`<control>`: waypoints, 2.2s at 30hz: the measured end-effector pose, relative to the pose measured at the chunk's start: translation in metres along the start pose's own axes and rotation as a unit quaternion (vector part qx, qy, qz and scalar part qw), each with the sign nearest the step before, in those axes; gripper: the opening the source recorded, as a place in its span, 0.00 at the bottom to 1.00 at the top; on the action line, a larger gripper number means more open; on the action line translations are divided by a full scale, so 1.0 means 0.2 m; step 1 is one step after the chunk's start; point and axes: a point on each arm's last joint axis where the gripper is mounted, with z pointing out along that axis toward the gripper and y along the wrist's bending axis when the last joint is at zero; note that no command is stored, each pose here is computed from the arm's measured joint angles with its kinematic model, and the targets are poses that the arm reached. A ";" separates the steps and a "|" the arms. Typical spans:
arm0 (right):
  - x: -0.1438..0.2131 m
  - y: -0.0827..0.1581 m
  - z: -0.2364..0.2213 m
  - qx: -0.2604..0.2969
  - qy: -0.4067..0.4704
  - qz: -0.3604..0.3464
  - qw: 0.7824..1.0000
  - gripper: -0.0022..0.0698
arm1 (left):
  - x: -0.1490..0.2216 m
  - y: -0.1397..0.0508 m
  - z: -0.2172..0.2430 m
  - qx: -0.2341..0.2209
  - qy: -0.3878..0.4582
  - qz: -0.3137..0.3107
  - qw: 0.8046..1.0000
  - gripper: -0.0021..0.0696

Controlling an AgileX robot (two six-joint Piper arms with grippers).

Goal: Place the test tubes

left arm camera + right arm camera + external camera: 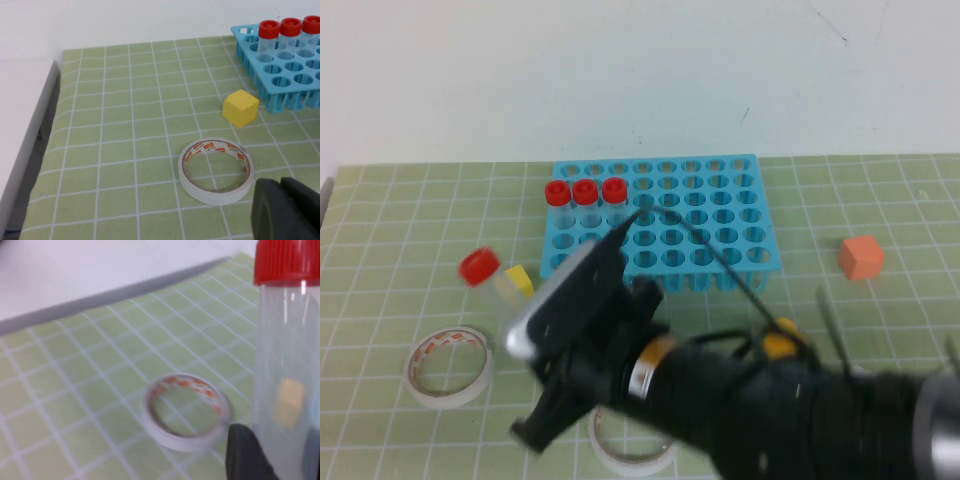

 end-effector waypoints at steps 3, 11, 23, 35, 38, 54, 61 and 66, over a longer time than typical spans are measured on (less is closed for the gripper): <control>0.03 0.14 -0.03 -0.011 -0.034 -0.011 0.999 0.36 | 0.00 0.00 0.00 0.001 -0.002 -0.001 1.000 0.03; -0.02 0.35 -0.10 -0.041 -0.104 -0.018 0.994 0.36 | -0.04 -0.08 -0.01 0.099 -0.040 -0.019 0.994 0.14; -0.03 0.39 -0.10 -0.083 -0.119 -0.022 0.989 0.36 | -0.14 -0.14 -0.05 0.177 -0.136 -0.117 0.968 0.64; -0.05 0.42 -0.12 -0.110 -0.147 -0.062 0.981 0.36 | -0.16 -0.11 -0.04 0.149 -0.163 -0.130 0.967 0.58; -0.05 0.43 -0.12 -0.117 -0.152 -0.079 0.978 0.36 | -0.16 -0.11 -0.04 0.149 -0.164 -0.129 0.967 0.56; -0.05 0.45 -0.13 -0.138 -0.170 -0.119 0.968 0.36 | -0.15 -0.13 -0.05 0.171 -0.150 -0.123 0.966 0.48; -0.06 0.46 -0.13 -0.144 -0.181 -0.132 0.964 0.36 | -0.15 -0.13 -0.05 0.173 -0.147 -0.115 0.967 0.52; -0.06 0.46 -0.13 -0.143 -0.182 -0.130 0.964 0.36 | -0.15 -0.13 -0.05 0.173 -0.147 -0.116 0.967 0.37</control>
